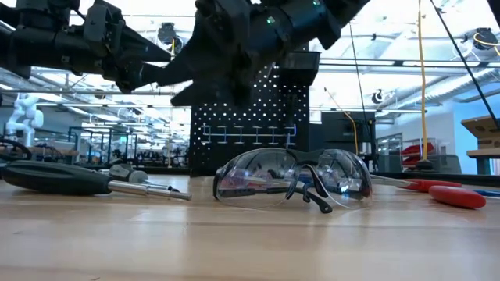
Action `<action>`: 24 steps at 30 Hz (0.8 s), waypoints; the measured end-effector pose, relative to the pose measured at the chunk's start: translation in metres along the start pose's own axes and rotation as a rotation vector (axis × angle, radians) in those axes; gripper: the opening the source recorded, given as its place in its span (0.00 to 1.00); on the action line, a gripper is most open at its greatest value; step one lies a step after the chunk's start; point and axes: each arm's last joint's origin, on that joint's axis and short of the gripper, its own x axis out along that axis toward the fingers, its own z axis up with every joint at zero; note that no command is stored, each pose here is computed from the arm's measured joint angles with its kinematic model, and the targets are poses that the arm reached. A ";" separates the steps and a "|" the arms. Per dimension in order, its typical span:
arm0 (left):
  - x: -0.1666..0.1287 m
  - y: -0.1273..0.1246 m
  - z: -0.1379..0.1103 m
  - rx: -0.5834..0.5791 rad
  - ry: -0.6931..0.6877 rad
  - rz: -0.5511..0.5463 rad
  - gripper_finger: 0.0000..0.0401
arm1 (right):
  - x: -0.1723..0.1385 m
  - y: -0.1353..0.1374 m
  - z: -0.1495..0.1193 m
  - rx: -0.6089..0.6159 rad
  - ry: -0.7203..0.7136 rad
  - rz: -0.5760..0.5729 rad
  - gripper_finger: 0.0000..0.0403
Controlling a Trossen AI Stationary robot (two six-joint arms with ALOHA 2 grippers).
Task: Hang tools onto peg board
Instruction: Hang the black screwdriver onto the peg board
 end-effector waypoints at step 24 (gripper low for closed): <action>-0.004 -0.001 0.009 -0.129 -0.058 -0.054 0.71 | 0.064 0.025 -0.033 0.073 0.120 -0.035 0.40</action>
